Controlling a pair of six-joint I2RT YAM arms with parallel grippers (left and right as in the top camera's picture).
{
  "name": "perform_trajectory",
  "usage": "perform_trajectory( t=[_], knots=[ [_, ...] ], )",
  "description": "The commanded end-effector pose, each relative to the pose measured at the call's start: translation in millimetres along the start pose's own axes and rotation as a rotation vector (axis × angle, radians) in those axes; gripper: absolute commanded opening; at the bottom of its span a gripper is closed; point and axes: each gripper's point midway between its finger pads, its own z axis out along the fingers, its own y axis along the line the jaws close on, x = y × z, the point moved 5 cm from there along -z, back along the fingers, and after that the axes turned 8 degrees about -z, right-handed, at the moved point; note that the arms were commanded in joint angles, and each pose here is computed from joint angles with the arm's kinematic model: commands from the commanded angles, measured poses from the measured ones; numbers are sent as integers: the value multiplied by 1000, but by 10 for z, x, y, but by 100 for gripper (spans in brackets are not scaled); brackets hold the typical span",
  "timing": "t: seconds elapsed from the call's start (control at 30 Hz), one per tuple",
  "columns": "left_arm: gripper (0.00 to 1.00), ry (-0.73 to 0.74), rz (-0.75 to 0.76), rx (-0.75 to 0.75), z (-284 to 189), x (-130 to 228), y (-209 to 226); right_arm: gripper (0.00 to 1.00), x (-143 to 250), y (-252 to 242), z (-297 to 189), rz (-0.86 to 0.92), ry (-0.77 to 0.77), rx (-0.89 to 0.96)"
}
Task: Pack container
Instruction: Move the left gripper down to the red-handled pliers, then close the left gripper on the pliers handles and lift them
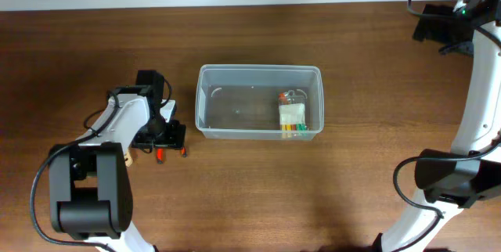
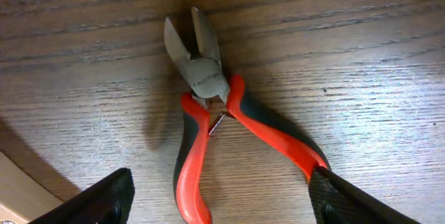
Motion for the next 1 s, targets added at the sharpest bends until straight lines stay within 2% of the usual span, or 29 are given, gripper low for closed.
perform_trajectory(
  t=[0.0,0.33,0.67,0.77,0.9,0.97],
  knots=[
    [81,47,27,-14,155,33,31,99,-3,-2,-87,-9,-21,0],
    [82,61,-63,38,155,48,250,99,-3,-2,-87,-9,-21,0],
    [83,63,-78,105,150,48,210,99,-3,-2,-87,-9,-21,0],
    [79,63,-78,105,151,47,210,99,-3,-2,-87,-9,-21,0],
    [65,63,-78,105,150,47,209,99,-3,-2,-87,-10,-21,0],
    [65,63,-78,105,151,47,209,99,-3,-2,-87,-9,-21,0]
  ],
)
